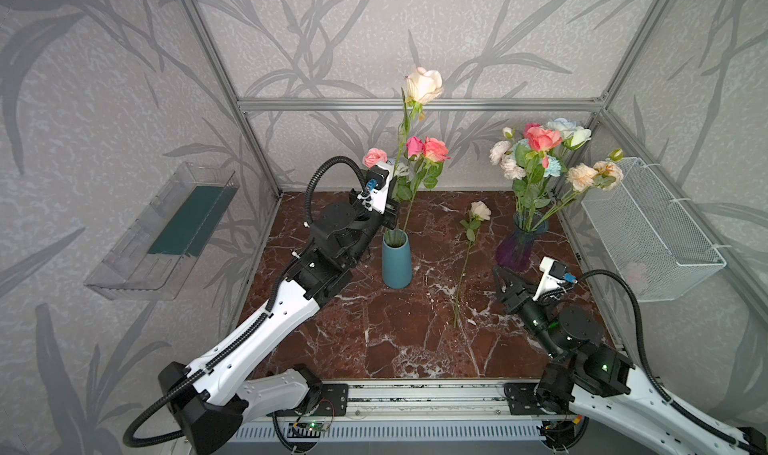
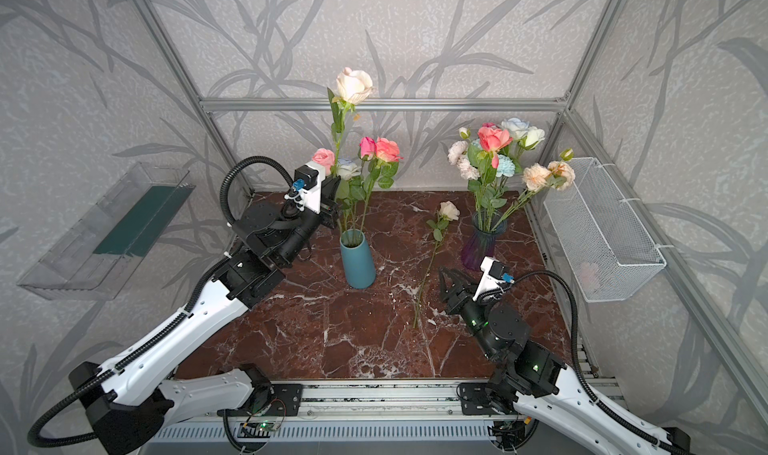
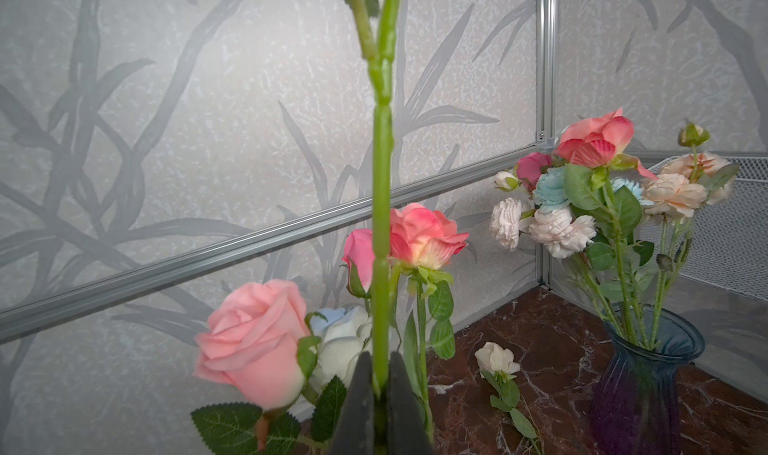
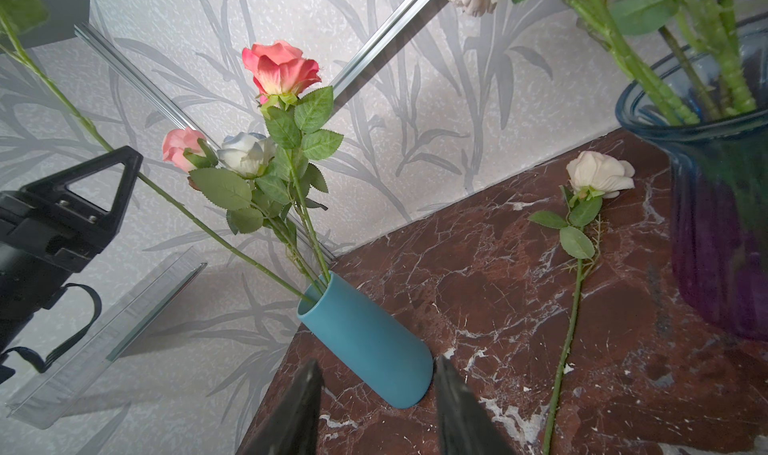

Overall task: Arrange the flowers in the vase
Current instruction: 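Lower the white rose into the teal cup with the left gripper, then reach the right gripper to the last white rose and grasp its stem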

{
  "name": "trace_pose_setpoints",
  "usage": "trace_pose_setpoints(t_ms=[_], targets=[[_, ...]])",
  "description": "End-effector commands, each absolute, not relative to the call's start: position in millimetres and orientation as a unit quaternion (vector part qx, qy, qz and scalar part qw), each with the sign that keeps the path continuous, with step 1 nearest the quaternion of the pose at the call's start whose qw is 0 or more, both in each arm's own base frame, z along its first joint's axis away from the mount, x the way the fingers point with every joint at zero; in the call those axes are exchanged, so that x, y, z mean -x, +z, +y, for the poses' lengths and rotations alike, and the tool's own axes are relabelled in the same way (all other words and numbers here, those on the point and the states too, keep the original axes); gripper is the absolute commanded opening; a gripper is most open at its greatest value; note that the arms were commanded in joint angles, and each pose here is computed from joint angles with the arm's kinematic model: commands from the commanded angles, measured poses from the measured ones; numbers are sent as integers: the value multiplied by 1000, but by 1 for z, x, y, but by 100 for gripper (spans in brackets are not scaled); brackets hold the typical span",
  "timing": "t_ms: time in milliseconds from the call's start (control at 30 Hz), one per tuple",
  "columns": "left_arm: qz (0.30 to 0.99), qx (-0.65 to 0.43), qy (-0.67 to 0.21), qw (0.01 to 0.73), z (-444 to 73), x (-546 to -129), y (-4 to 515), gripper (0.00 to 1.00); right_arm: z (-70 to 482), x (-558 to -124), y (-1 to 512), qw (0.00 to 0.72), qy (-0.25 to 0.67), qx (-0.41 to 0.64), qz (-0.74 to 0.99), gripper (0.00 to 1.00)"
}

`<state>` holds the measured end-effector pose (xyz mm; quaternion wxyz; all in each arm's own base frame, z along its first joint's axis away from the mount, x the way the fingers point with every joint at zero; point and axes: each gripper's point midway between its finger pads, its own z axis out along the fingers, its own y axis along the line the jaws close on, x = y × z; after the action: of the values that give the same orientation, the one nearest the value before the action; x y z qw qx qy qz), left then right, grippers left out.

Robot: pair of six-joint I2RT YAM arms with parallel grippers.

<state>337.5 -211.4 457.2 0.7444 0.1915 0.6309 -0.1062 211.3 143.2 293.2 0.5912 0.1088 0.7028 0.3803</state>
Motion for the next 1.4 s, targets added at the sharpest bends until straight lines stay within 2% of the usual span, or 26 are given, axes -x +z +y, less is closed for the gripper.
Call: trace_pose_setpoints(t_ms=[0, 300, 433, 533, 600, 867, 1067, 1133, 1367], targets=[[642, -175, -134, 735, -208, -338, 444, 0, 143, -214, 287, 593, 370, -114, 706, 45], [690, -183, -170, 680, -217, -333, 377, 1, 150, -219, 281, 590, 367, -112, 710, 46], [705, -177, -164, 667, -211, -330, 363, 19, 150, -219, 281, 590, 367, -110, 711, 46], [705, -178, -162, 667, -207, -326, 362, 45, 151, -218, 281, 588, 367, -109, 712, 47], [707, -176, -154, 667, -204, -324, 362, 52, 151, -219, 281, 587, 367, -109, 713, 46], [704, -173, -158, 671, -192, -309, 372, 57, 156, -220, 280, 583, 354, -97, 725, 47], [675, -156, -202, 692, -175, -274, 394, 59, 148, -233, 260, 560, 214, -65, 798, 49], [669, -146, -206, 699, -166, -265, 390, 60, 142, -241, 247, 534, 166, -80, 825, 51], [649, -59, -154, 742, -118, -256, 378, 69, 155, -271, 181, 413, 118, -71, 900, 51]])
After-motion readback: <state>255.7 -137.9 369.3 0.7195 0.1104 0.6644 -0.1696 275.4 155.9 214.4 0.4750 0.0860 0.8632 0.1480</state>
